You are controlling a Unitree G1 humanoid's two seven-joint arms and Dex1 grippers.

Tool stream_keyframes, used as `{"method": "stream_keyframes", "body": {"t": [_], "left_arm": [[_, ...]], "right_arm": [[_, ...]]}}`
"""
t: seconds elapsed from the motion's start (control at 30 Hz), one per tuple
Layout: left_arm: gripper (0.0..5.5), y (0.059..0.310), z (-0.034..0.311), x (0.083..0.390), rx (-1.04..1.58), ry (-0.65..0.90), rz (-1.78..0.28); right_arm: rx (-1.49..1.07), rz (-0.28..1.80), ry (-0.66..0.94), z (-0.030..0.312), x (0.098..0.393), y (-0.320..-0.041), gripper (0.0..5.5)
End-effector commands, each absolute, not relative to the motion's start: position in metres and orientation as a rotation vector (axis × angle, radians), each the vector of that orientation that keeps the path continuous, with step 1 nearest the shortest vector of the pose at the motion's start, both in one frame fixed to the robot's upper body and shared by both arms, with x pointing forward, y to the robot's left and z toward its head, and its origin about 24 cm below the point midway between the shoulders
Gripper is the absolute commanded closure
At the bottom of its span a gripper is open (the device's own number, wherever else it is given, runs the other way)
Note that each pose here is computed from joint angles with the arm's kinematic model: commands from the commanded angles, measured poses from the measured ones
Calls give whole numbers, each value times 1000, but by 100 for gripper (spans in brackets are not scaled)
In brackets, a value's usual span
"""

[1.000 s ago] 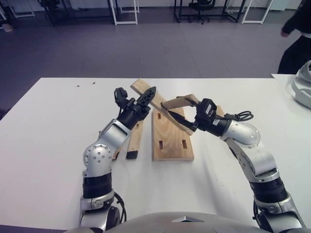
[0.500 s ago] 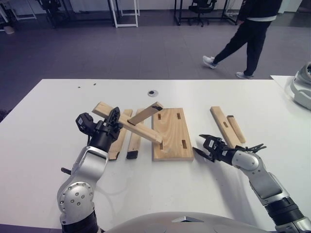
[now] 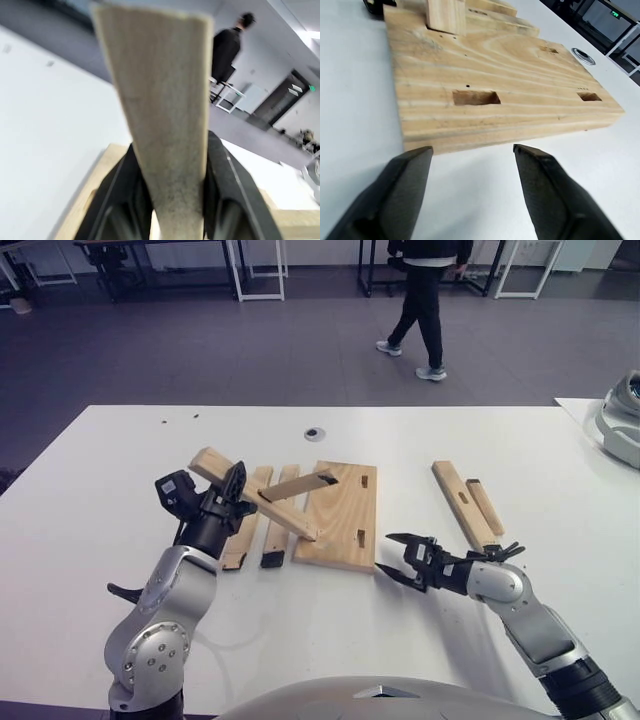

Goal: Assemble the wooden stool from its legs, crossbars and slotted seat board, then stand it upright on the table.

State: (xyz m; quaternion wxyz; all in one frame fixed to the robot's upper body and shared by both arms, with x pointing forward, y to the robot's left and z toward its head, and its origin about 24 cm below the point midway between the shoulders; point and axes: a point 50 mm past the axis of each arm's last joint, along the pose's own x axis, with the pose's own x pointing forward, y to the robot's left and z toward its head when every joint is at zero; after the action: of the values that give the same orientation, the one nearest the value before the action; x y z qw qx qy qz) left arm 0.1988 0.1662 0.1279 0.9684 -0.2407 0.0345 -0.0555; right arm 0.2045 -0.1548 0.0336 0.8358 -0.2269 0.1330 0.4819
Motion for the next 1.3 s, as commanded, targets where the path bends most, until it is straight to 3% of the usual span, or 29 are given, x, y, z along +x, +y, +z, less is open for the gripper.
{"method": "stream_keyframes", "body": {"t": [0.03, 0.17, 0.47, 0.6, 0.63, 0.93, 1.17, 1.3], "left_arm": [[449, 157, 107, 194, -316, 258, -185], [449, 155, 112, 204, -214, 266, -200], [447, 131, 85, 202, 79, 373, -323], [445, 126, 111, 219, 95, 195, -312], [406, 124, 119, 221, 96, 146, -322], [262, 118, 156, 211, -162, -39, -417], [128, 102, 175, 209, -480, -29, -527], [128, 103, 214, 205, -426, -131, -590]], "right_arm": [[-468, 992, 248, 39, 211, -153, 247], [-480, 942, 218, 42, 218, -153, 247], [-512, 888, 229, 39, 227, -152, 247], [-492, 852, 222, 39, 229, -153, 247], [-481, 829, 222, 39, 230, -155, 247], [-371, 676, 257, 36, 232, -176, 247], [-391, 611, 246, 42, 241, -192, 247], [-425, 493, 255, 46, 249, -215, 247]]}}
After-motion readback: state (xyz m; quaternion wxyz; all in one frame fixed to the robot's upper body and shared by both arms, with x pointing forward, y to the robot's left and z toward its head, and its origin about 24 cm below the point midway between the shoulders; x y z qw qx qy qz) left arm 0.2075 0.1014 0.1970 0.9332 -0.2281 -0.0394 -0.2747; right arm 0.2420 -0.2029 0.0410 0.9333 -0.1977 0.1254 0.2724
